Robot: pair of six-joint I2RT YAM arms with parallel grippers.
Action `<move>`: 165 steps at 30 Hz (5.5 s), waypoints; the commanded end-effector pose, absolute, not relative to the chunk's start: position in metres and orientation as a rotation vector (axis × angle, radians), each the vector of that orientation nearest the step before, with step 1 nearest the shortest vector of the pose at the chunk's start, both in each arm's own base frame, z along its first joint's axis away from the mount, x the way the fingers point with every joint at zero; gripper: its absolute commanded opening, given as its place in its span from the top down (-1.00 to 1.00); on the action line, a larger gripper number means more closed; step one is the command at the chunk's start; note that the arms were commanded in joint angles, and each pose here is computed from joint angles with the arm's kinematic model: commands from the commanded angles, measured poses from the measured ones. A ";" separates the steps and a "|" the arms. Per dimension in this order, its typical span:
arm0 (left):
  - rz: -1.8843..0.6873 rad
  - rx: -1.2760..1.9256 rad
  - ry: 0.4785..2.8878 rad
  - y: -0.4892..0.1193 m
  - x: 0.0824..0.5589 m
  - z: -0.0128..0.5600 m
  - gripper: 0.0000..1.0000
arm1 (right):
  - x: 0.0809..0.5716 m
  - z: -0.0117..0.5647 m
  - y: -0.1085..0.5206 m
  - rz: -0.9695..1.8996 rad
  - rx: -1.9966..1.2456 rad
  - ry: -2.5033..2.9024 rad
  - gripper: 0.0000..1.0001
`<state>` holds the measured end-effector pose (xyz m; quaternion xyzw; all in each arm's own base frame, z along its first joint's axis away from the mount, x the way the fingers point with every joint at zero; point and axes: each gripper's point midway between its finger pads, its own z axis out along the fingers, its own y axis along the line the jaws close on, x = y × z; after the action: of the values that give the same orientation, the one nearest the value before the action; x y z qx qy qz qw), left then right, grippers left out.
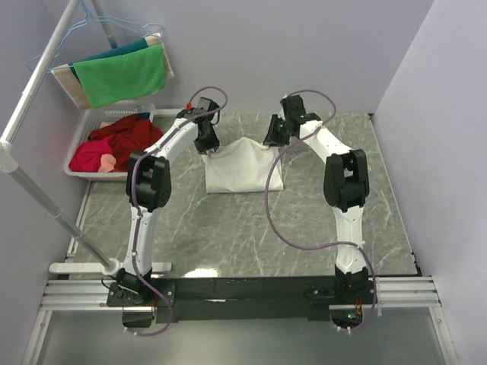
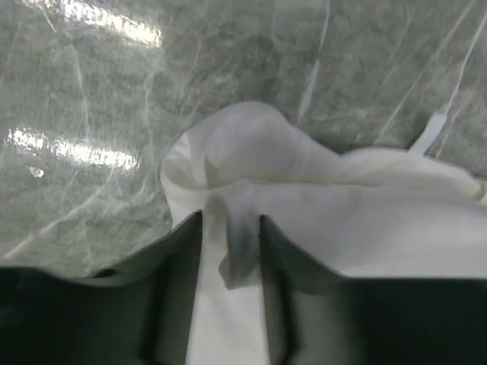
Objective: Fold and stack the t-shirts
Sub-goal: Fold the tshirt
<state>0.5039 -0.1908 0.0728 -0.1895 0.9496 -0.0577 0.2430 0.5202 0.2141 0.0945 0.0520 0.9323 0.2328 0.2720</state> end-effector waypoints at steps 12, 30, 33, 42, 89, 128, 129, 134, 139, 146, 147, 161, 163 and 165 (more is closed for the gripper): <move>-0.212 -0.455 2.186 -0.140 0.583 0.177 -0.47 | 0.590 0.178 0.191 0.764 0.217 2.190 0.12; -0.354 -0.214 2.508 -0.204 0.475 0.139 0.73 | 0.502 0.132 0.214 0.639 0.129 2.423 0.17; -0.354 -0.220 2.554 -0.213 0.470 0.120 0.98 | 0.500 0.122 0.221 0.641 0.117 2.456 0.19; -0.339 -0.235 2.602 -0.228 0.490 0.088 0.99 | 0.520 0.091 0.225 0.614 0.172 2.485 0.48; -0.125 -0.446 2.234 -0.146 0.574 0.151 0.15 | 0.539 0.119 0.206 0.502 0.244 2.430 0.58; -0.138 -0.335 2.825 -0.143 0.389 0.022 0.33 | 0.406 0.015 0.208 0.485 0.219 2.793 0.49; -0.128 -0.341 2.832 -0.142 0.386 0.019 0.34 | 0.407 0.014 0.206 0.471 0.220 2.794 0.49; -0.025 -0.333 2.861 -0.134 0.374 0.004 0.38 | 0.404 0.010 0.200 0.428 0.248 2.807 0.52; 0.224 -0.329 2.844 -0.114 0.366 -0.003 0.39 | 0.403 0.008 0.185 0.319 0.290 2.802 0.54; 0.350 -0.393 2.759 -0.097 0.368 0.023 0.38 | 0.410 0.030 0.167 0.245 0.339 2.746 0.54; 0.326 -0.401 2.727 -0.098 0.372 0.036 0.36 | 0.412 0.038 0.168 0.264 0.326 2.729 0.54; 0.061 -0.398 2.499 -0.113 0.402 0.139 0.14 | 0.443 0.090 0.177 0.577 0.213 2.547 -0.50; 0.024 -0.404 2.495 -0.114 0.402 0.141 0.14 | 0.448 0.086 0.183 0.632 0.185 2.533 -0.50; -0.004 -0.422 2.494 -0.110 0.401 0.142 0.12 | 0.455 0.083 0.187 0.674 0.187 2.512 -0.50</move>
<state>0.4009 -0.1149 0.1270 -0.1544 0.9445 0.0187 0.2894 0.4350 0.1689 0.0758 0.0979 0.9458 0.1946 0.2409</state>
